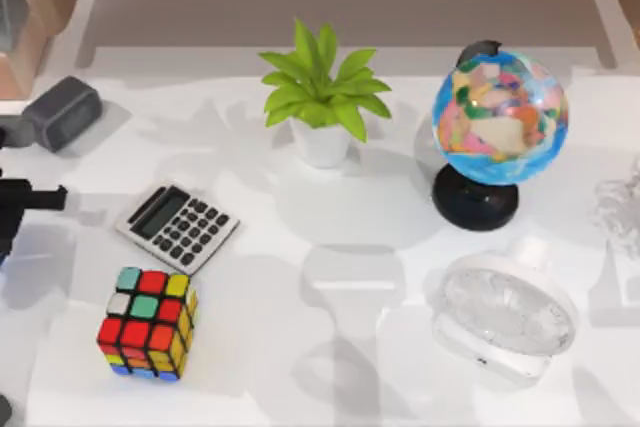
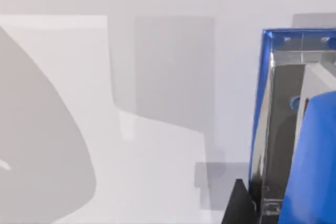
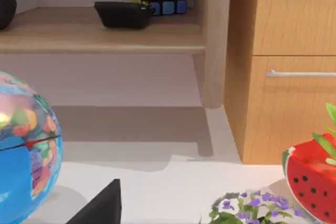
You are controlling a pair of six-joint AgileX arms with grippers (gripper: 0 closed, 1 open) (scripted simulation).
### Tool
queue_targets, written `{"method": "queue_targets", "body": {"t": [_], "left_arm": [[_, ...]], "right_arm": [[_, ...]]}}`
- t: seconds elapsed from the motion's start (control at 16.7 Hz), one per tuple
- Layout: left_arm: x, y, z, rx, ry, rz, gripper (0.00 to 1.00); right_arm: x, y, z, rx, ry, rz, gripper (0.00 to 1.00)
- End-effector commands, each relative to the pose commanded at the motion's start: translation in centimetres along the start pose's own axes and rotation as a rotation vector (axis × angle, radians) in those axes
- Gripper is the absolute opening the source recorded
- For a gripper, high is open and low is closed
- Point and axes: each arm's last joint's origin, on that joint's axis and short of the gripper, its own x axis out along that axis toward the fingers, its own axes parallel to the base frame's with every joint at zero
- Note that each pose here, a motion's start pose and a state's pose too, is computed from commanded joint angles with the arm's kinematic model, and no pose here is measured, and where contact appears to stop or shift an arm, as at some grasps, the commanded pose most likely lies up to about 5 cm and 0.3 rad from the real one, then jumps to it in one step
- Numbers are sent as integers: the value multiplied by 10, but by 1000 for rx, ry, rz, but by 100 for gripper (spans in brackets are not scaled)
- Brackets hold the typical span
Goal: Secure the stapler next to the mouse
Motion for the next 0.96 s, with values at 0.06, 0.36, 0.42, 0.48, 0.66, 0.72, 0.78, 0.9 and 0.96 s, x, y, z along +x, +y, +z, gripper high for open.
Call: {"method": "queue_targets", "body": {"t": [0.06,0.36,0.42,0.48,0.66,0.72,0.78,0.9,0.96], "left_arm": [[0,0,0,0,0,0,30],[0,0,0,0,0,0,68],[0,0,0,0,0,0,75],[0,0,0,0,0,0,83],[0,0,0,0,0,0,100],[0,0,0,0,0,0,100],[0,0,0,0,0,0,100],[0,0,0,0,0,0,100],[0,0,0,0,0,0,100]], "right_arm": [[0,0,0,0,0,0,100],[0,0,0,0,0,0,100],[0,0,0,0,0,0,100],[0,0,0,0,0,0,100],[0,0,0,0,0,0,100],[0,0,0,0,0,0,100],[0,0,0,0,0,0,100],[0,0,0,0,0,0,100],[0,0,0,0,0,0,100]]}}
